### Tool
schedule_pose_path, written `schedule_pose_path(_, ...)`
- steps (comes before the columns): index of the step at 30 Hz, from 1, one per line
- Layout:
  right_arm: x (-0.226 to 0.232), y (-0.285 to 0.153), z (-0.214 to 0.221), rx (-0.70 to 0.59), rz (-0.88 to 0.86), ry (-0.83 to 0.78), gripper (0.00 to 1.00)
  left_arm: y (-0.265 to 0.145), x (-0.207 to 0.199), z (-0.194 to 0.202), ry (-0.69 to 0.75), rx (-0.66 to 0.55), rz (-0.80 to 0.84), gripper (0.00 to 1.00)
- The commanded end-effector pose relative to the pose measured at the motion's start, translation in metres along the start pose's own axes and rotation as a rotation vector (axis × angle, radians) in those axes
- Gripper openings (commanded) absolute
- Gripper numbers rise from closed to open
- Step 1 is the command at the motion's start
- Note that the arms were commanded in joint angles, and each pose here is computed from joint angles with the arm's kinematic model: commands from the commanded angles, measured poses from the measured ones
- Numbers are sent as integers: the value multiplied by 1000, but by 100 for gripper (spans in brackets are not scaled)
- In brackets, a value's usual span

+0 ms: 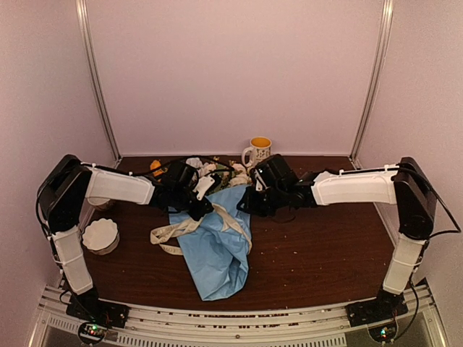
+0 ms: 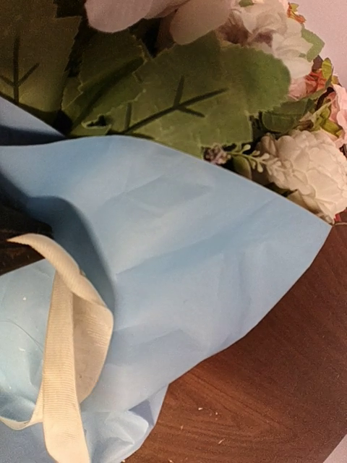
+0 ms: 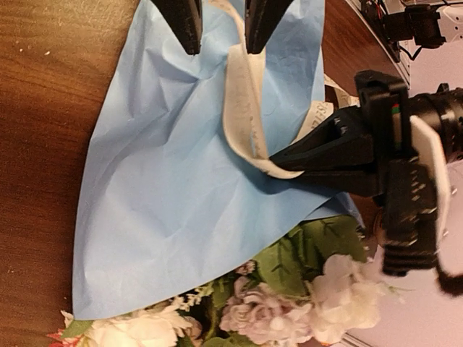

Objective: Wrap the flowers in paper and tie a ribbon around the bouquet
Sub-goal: Cross the ribbon over the folded bouquet.

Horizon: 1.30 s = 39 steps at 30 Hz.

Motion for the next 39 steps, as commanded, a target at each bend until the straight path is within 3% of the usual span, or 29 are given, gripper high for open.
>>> schedule_pose_path(1, 17, -19, 23, -50, -16, -73, 20, -1, 4, -7, -11, -27, 4, 0)
schedule_pose_path(6, 36, -4, 56, 2, -50, -126, 21, 0, 2, -6, -9, -36, 24, 0)
schedule_pose_path(9, 29, 7, 55, -13, 33, -102, 19, 0, 2, -5, -14, -29, 24, 0)
schedule_pose_path(14, 21, 23, 54, -23, 122, -106, 25, 1, 1, -3, -14, -23, 26, 0)
schedule_pose_path(18, 20, 33, 52, -41, 139, -114, 26, 1, 1, -3, -12, -23, 28, 0)
schedule_pose_path(25, 17, 47, 42, -79, 191, -135, 38, 0, 0, -1, -13, -17, 29, 0)
schedule_pose_path(31, 17, 58, 42, -80, 194, -143, 39, -2, -1, -1, -14, -19, 41, 0)
schedule_pose_path(33, 14, 59, 39, -99, 210, -150, 35, -3, -2, -1, -12, -22, 41, 0)
schedule_pose_path(39, 13, 58, 36, -100, 177, -174, 1, -9, -3, -5, -5, -29, 53, 0)
Point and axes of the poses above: each gripper's point midway between its finger pads, its own y axis out along the fingers, its own x axis along the line the jaws close on, z = x × y, the point moved 8 cm from there along -y, back along the fingers, and after that the axes turned 13 degrees about y, right-handed, at the moved point
